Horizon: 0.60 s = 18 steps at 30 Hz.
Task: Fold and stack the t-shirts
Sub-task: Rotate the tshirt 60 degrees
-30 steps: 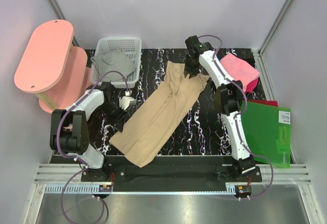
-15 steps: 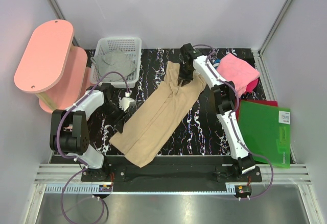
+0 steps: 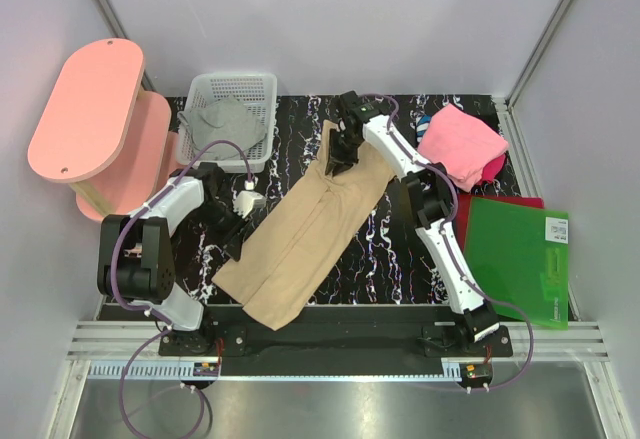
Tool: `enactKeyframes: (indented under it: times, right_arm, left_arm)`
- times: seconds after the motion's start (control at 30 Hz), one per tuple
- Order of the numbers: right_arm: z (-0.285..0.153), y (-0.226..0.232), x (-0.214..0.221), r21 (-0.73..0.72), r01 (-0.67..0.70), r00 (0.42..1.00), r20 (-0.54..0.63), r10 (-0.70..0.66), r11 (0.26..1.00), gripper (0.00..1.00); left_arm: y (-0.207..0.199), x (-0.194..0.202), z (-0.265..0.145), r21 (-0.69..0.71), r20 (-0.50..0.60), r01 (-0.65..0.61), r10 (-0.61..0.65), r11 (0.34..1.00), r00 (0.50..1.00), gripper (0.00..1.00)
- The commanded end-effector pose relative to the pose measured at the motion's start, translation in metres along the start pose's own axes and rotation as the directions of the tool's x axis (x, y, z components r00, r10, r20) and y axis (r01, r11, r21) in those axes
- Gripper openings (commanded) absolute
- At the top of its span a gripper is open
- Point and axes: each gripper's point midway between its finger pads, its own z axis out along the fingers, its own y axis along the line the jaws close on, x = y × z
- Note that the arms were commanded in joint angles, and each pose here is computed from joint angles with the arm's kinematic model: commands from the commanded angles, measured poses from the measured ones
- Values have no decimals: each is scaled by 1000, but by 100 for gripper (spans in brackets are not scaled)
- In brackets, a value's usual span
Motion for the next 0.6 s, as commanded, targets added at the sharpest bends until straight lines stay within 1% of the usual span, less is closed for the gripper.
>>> enactKeyframes:
  times: [0.0, 0.13, 0.27, 0.4, 0.43, 0.5, 0.53, 0.57]
  right_arm:
    - [-23, 28, -4, -95, 58, 998, 32, -55, 994, 32]
    - [-15, 38, 2, -145, 53, 999, -1, -54, 988, 32]
    - [-6, 30, 6, -124, 36, 999, -23, -40, 992, 32]
    - [-25, 18, -10, -30, 85, 994, 65, -82, 996, 32]
    - [-42, 18, -18, -17, 87, 991, 103, -84, 996, 32]
    - [-57, -1, -27, 73, 56, 987, 148, -66, 996, 34]
    - [-80, -3, -34, 98, 40, 978, 199, -59, 994, 35]
    - [-90, -16, -41, 144, 4, 971, 235, -38, 990, 36]
  left_arm:
    - [-5, -11, -2, 20, 41, -13, 12, 1000, 999, 33]
    - [-5, -14, -4, 15, 48, -16, 15, 1000, 999, 33]
    - [-5, -12, -4, 4, 42, -21, 21, 1000, 999, 33]
    - [-5, -8, -1, 7, 31, -20, 20, 1000, 999, 33]
    - [-6, -8, -2, 6, 32, -21, 21, 1000, 999, 33]
    - [-7, -7, -1, 13, 32, -19, 19, 1000, 999, 33]
    - [-7, -7, 0, 15, 32, -19, 18, 1000, 999, 33]
    - [-8, -7, 1, 18, 31, -21, 20, 1000, 999, 33]
